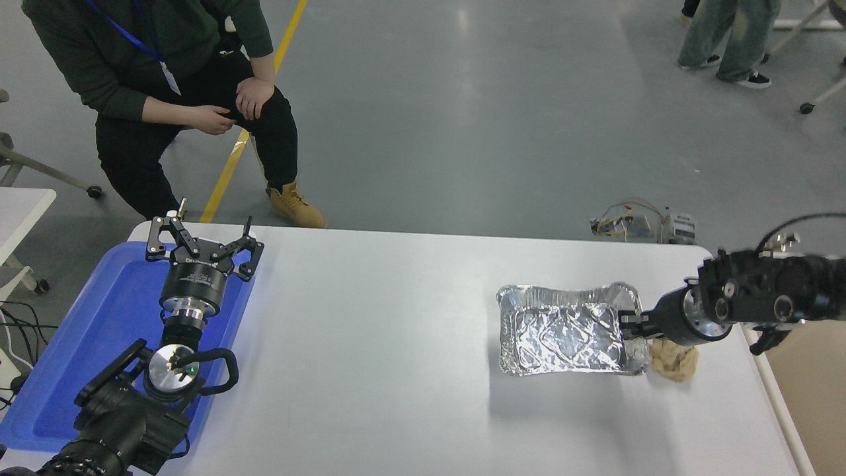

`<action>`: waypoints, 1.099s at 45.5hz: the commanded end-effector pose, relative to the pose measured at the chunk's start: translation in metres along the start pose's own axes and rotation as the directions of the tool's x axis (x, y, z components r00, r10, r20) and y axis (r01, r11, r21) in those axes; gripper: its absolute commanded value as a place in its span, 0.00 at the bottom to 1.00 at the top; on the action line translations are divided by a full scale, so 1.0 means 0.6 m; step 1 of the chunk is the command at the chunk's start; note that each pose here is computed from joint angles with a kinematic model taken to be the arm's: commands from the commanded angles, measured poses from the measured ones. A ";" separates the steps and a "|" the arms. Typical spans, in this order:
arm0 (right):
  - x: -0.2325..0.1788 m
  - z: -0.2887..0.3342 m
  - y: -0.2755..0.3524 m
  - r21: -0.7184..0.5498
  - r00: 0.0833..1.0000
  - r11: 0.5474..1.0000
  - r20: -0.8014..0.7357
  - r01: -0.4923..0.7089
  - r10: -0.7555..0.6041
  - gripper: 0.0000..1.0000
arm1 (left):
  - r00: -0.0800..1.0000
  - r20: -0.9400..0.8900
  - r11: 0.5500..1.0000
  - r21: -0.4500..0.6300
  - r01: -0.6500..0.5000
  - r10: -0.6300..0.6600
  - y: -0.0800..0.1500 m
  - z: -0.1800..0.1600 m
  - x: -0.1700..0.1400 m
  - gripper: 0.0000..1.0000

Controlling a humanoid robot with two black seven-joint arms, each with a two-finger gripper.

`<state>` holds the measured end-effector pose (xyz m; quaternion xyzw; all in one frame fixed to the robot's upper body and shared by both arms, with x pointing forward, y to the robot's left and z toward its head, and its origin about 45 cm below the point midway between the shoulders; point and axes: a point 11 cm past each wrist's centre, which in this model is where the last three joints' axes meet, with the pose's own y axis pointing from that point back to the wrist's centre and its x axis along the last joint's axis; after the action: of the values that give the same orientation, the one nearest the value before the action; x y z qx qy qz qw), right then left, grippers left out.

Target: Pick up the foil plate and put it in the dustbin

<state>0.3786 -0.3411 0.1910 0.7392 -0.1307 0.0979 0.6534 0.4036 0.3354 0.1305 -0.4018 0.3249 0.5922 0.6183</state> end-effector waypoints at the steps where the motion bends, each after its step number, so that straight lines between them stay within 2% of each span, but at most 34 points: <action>1: 0.074 -0.022 0.102 0.008 1.000 1.000 -0.014 -0.007 0.007 0.00 | 1.000 0.000 1.000 -0.001 0.000 0.000 0.000 0.000 0.000 1.00; 17: 0.115 -0.013 0.219 -0.040 0.998 0.999 -0.060 0.010 -0.013 0.00 | 1.000 0.000 1.000 0.001 0.000 0.000 0.000 0.000 0.000 1.00; 28: 0.122 -0.041 0.304 0.025 0.998 1.000 -0.059 -0.004 0.005 0.00 | 1.000 0.000 1.000 -0.002 0.000 0.000 0.000 0.001 0.000 1.00; 50: 0.124 -0.057 0.324 0.030 0.995 0.999 -0.093 -0.015 0.018 0.00 | 1.000 0.000 1.000 -0.002 0.000 0.000 0.000 0.001 0.000 1.00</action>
<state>0.3888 -0.3361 0.3945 0.7428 -0.1069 0.1342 0.6471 0.4036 0.3357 0.1306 -0.4025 0.3244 0.5926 0.6178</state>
